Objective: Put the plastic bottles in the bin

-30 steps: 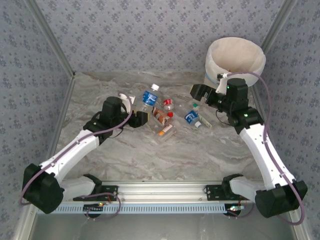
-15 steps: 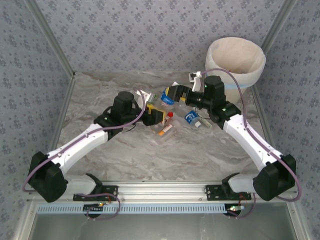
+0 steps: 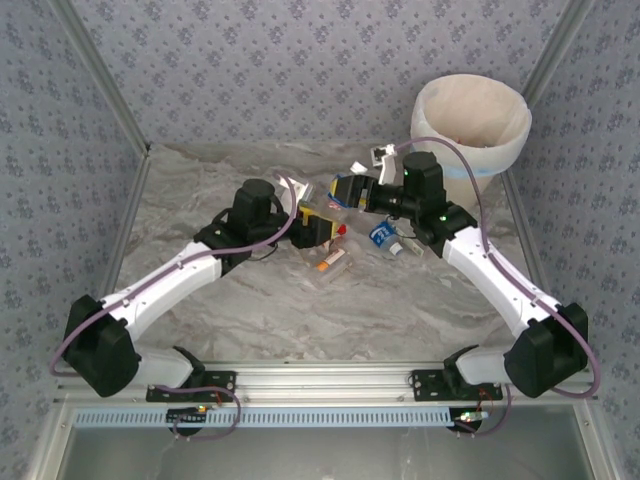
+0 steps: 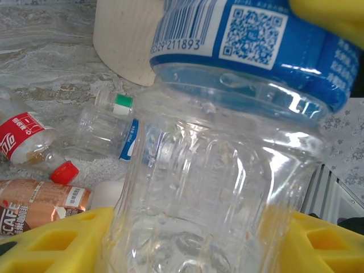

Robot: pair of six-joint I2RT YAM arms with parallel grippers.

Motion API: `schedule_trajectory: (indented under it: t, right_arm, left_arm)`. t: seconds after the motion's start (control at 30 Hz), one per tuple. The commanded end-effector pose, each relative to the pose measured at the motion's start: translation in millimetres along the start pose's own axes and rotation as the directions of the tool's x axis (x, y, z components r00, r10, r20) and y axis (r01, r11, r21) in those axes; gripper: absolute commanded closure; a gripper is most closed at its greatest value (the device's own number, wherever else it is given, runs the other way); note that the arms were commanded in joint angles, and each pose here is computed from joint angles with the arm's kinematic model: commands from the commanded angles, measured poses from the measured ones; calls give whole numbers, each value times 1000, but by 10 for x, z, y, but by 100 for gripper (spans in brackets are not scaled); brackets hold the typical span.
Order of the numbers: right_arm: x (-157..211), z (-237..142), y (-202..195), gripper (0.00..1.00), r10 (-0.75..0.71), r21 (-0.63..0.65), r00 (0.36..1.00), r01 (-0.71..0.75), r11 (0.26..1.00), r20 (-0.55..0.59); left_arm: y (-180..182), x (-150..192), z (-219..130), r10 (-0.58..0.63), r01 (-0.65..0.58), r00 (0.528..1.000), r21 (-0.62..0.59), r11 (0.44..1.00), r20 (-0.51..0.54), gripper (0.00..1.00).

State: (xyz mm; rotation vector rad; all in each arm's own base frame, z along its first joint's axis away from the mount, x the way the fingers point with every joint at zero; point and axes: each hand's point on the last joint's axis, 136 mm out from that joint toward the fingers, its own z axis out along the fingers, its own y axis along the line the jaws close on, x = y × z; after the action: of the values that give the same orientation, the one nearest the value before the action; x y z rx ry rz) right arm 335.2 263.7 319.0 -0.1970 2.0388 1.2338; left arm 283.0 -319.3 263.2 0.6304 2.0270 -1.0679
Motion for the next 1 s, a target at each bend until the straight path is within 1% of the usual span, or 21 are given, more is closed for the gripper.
schedule_trajectory:
  t: [0.0, 0.1, 0.17, 0.2, 0.23, 0.27, 0.33, 0.37, 0.47, 0.57, 0.6, 0.7, 0.77, 0.87, 0.97]
  right_arm:
    - [-97, -51, 89, 35, -36, 0, 999, 36, 999, 32]
    - [-135, -113, 92, 36, -76, 18, 996, 75, 997, 49]
    - [-161, -157, 55, 37, -77, 41, 995, 75, 996, 59]
    - [-175, -183, 37, 37, -78, 52, 995, 75, 996, 65]
    - [-184, -209, 1, 37, -76, 69, 995, 71, 995, 68]
    - [-202, -250, -47, 37, -74, 90, 994, 68, 994, 74]
    - [-218, -320, -165, 37, -73, 140, 994, 61, 988, 78]
    - [-356, -408, -109, 37, -92, 150, 990, 75, 986, 109]
    - [-494, -562, -205, 37, -94, 196, 985, 64, 978, 144]
    - [-669, -733, -301, 37, -99, 244, 977, 50, 969, 191]
    - [-729, -787, -322, 37, -103, 258, 973, 47, 965, 205]
    - [-963, -956, -375, 37, -131, 298, 958, 51, 953, 254]
    - [-1179, -1102, -398, 37, -155, 328, 941, 50, 943, 302]
    - [-1515, -1294, -423, 37, -200, 377, 903, 46, 925, 380]
    - [-1815, -1403, -504, 37, -239, 421, 869, 39, 906, 434]
  left_arm:
    - [-145, -197, -9, 23, -25, 999, 39, 999, 44, 87]
    - [-122, -189, -21, 19, -20, 999, 26, 999, 44, 60]
    - [-159, -180, -56, 31, -33, 998, 44, 998, 55, 34]
    - [-180, -184, -81, 37, -40, 997, 52, 998, 67, 24]
    - [-206, -191, -116, 47, -52, 995, 60, 997, 83, 17]
    - [-211, -199, -155, 57, -63, 994, 56, 996, 98, 11]
    - [-162, -208, -227, 71, -73, 990, 14, 997, 123, 2]
    - [-98, -213, -264, 74, -71, 988, -28, 997, 134, 1]
    - [165, -223, -384, 62, -33, 983, -168, 985, 171, 1]
    - [476, -232, -543, 30, 44, 974, -316, 948, 226, 1]
    - [556, -233, -592, 14, 72, 970, -346, 936, 242, 0]
    - [783, -210, -750, -47, 175, 950, -406, 897, 308, 0]
    - [941, -166, -869, -67, 234, 934, -458, 858, 352, 1]
    - [1114, -89, -1030, -85, 299, 912, -508, 808, 401, 1]
    - [1239, 5, -1171, -97, 343, 898, -545, 765, 430, 1]
